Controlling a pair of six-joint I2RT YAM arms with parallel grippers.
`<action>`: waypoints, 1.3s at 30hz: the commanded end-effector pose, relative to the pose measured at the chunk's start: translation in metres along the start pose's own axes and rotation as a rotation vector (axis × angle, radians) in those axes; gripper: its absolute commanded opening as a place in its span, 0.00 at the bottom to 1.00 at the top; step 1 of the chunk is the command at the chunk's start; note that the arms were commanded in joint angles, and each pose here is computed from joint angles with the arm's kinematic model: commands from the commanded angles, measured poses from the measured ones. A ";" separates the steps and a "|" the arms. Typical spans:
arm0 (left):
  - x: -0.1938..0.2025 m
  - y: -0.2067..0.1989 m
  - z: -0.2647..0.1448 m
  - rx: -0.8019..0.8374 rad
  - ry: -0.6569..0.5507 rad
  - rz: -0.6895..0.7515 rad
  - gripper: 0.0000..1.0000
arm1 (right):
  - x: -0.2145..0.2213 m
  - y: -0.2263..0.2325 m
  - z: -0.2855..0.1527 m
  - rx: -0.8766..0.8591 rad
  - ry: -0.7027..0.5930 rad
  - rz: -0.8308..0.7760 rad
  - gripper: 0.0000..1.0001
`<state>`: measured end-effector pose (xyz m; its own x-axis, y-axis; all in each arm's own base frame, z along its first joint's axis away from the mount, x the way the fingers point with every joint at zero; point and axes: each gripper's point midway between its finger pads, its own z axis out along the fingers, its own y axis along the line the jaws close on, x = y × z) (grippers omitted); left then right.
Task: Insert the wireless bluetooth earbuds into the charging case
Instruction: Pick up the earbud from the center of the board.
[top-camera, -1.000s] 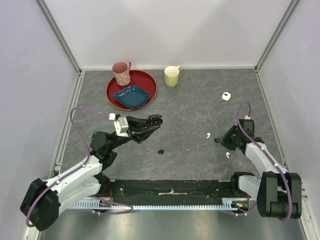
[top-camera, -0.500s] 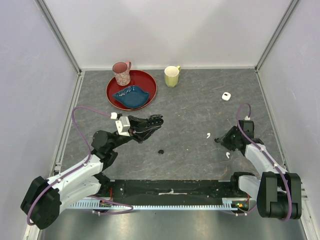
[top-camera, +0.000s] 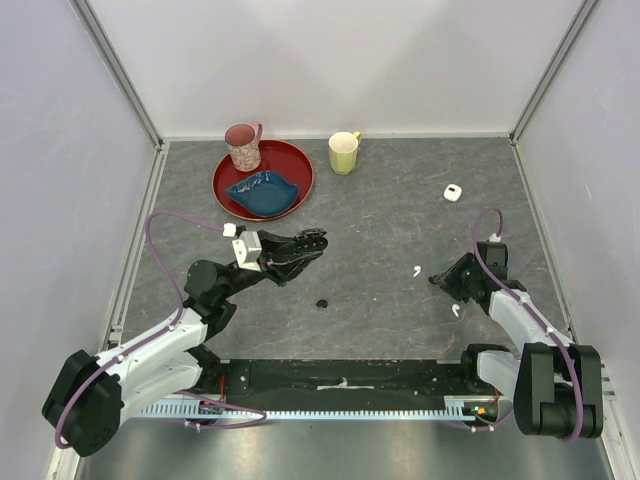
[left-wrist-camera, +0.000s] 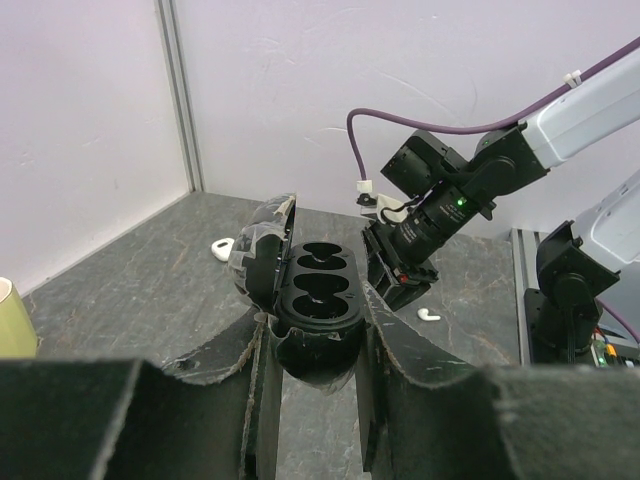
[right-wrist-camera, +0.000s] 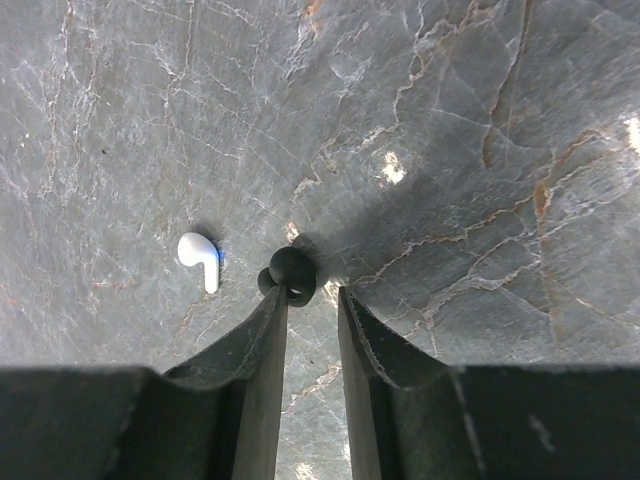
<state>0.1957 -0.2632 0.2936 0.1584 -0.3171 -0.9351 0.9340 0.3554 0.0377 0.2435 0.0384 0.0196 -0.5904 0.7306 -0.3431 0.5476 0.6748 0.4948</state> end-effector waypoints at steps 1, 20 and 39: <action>-0.013 0.000 0.003 0.001 -0.046 0.006 0.02 | -0.002 0.000 0.005 -0.011 -0.015 0.014 0.33; -0.009 0.002 0.003 -0.009 -0.039 -0.006 0.02 | 0.001 0.007 0.006 -0.053 -0.008 0.056 0.27; -0.011 0.003 0.004 -0.013 -0.043 -0.008 0.02 | -0.007 0.013 0.005 -0.081 -0.050 0.077 0.18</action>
<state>0.1977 -0.2646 0.2902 0.1360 -0.3168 -0.9387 0.9352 0.3538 0.0161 0.2524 0.0470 0.0210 -0.5473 0.7764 -0.3125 0.5448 0.6140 0.5712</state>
